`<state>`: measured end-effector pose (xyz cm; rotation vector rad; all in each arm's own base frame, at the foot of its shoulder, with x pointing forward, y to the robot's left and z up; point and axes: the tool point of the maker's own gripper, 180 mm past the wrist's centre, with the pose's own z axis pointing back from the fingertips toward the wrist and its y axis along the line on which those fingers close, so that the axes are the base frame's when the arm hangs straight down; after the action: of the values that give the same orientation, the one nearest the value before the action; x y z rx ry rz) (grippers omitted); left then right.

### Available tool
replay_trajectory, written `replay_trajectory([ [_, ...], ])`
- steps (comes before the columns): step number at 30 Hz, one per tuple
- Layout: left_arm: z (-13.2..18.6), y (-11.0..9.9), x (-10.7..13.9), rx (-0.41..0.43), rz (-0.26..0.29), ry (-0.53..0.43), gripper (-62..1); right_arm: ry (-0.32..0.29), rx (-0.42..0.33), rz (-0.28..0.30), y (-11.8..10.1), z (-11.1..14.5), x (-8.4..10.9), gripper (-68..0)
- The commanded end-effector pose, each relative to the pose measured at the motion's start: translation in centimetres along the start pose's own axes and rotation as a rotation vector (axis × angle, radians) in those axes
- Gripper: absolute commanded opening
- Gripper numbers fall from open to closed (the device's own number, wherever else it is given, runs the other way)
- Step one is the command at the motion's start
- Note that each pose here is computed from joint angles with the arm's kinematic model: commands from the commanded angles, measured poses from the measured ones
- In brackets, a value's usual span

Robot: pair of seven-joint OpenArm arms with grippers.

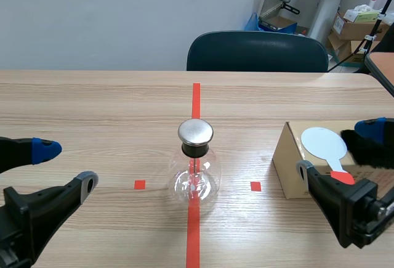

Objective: Do the electroscope experiment

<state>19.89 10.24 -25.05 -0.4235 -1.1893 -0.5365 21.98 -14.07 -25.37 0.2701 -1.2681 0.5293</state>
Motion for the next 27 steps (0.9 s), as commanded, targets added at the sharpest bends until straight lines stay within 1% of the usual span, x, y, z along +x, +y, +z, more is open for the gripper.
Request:
replay_trajectory([
  [1, 0.0, -0.1, -0.2, -0.002, 0.001, 0.019, -15.7, -0.013, -0.001, 0.013, -0.2, 0.0, 0.8, 0.4],
  [17, 0.0, -0.1, -0.2, -0.002, 0.001, 0.021, -15.7, -0.006, -0.001, 0.014, -0.2, 0.0, 0.7, 0.4],
  [19, 0.0, -0.1, -0.2, -0.002, 0.001, 0.021, -15.7, 0.004, 0.002, 0.038, -0.2, 0.0, 0.5, 0.4],
  [21, 0.0, -0.1, -0.2, -0.002, 0.001, 0.021, -15.7, 0.028, 0.008, 0.097, -0.1, 0.0, 0.1, 0.4],
  [22, 0.0, -0.1, -0.2, -0.002, 0.001, 0.021, -15.7, 0.048, 0.012, 0.139, 0.0, 0.0, -0.3, 0.4],
  [25, 0.0, -0.1, -0.2, -0.002, 0.001, 0.021, -15.7, 0.102, 0.03, 0.294, 0.1, 0.1, -1.3, 0.4],
  [27, 0.0, -0.1, -0.2, -0.002, 0.001, 0.021, -15.7, 0.142, 0.048, 0.411, 0.2, 0.2, -2.1, 0.4],
])
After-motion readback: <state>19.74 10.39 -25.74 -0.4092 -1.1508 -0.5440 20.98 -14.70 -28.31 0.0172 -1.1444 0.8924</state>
